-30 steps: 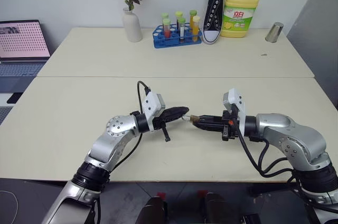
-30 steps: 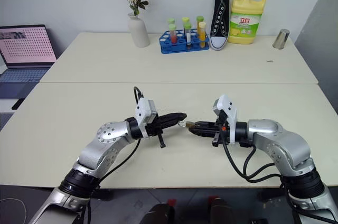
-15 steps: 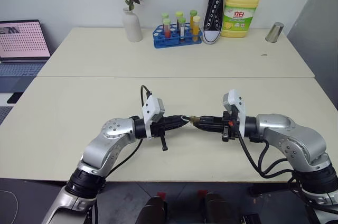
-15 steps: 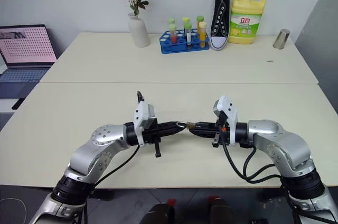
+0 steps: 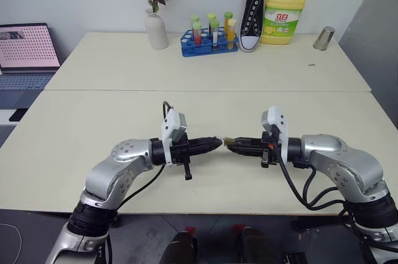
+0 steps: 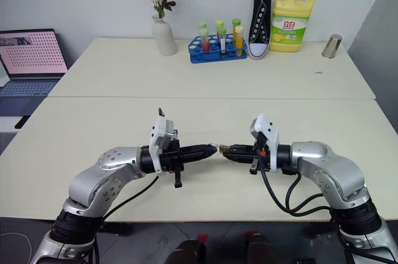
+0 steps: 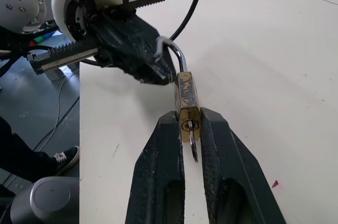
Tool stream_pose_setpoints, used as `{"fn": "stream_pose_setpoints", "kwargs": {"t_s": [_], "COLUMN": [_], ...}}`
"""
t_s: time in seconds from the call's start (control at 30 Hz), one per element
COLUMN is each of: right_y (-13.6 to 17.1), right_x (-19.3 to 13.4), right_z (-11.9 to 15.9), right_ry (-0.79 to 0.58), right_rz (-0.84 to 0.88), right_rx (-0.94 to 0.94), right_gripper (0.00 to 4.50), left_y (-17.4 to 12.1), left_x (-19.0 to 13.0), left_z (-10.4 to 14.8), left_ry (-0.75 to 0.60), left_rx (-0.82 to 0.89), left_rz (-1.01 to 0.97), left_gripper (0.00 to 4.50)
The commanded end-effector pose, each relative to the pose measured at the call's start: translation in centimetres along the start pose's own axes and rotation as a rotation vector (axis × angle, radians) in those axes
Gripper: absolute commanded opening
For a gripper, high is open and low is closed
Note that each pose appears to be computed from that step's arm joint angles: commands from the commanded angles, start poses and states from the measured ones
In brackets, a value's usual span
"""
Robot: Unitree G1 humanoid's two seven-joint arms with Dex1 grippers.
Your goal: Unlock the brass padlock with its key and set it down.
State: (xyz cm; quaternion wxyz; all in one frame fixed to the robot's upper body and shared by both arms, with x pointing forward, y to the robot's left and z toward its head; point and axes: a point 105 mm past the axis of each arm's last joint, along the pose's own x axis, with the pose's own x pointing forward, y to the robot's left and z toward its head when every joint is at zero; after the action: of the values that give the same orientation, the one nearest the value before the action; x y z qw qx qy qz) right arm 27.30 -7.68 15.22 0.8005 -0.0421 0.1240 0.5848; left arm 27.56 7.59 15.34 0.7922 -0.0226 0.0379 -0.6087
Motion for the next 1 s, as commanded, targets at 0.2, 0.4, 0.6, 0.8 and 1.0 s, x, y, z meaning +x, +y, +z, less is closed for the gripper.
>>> {"fn": "stream_pose_setpoints", "kwargs": {"t_s": [0.2, 0.4, 0.6, 0.8, 1.0], "right_y": [0.4, 0.4, 0.2, 0.4, -0.1], "right_x": [-0.2, -0.2, -0.5, 0.0, 1.4], "right_z": [0.6, 0.6, 0.4, -0.8, -1.8], "right_ry": [-0.014, -0.011, -0.006, 0.064, 0.112], "right_rz": [0.014, 0.012, 0.015, 0.065, 0.076], "right_rx": [-0.038, -0.036, 0.044, 0.18, 0.307], "right_gripper": [0.08, 0.08, 0.08, 0.08, 0.08], "left_y": [-0.2, -0.5, -0.5, 0.2, -0.1], "left_x": [0.2, 0.0, -2.5, -4.5, -5.2], "left_z": [1.6, 1.4, -0.1, -1.6, -3.0], "left_ry": [-0.044, -0.013, 0.179, 0.213, 0.209], "left_rx": [0.031, 0.095, 0.592, 0.925, 0.97], "left_rz": [-0.004, -0.013, -0.016, -0.039, -0.07], "left_gripper": [0.0, 0.0, 0.0, 0.57, 2.4]}}
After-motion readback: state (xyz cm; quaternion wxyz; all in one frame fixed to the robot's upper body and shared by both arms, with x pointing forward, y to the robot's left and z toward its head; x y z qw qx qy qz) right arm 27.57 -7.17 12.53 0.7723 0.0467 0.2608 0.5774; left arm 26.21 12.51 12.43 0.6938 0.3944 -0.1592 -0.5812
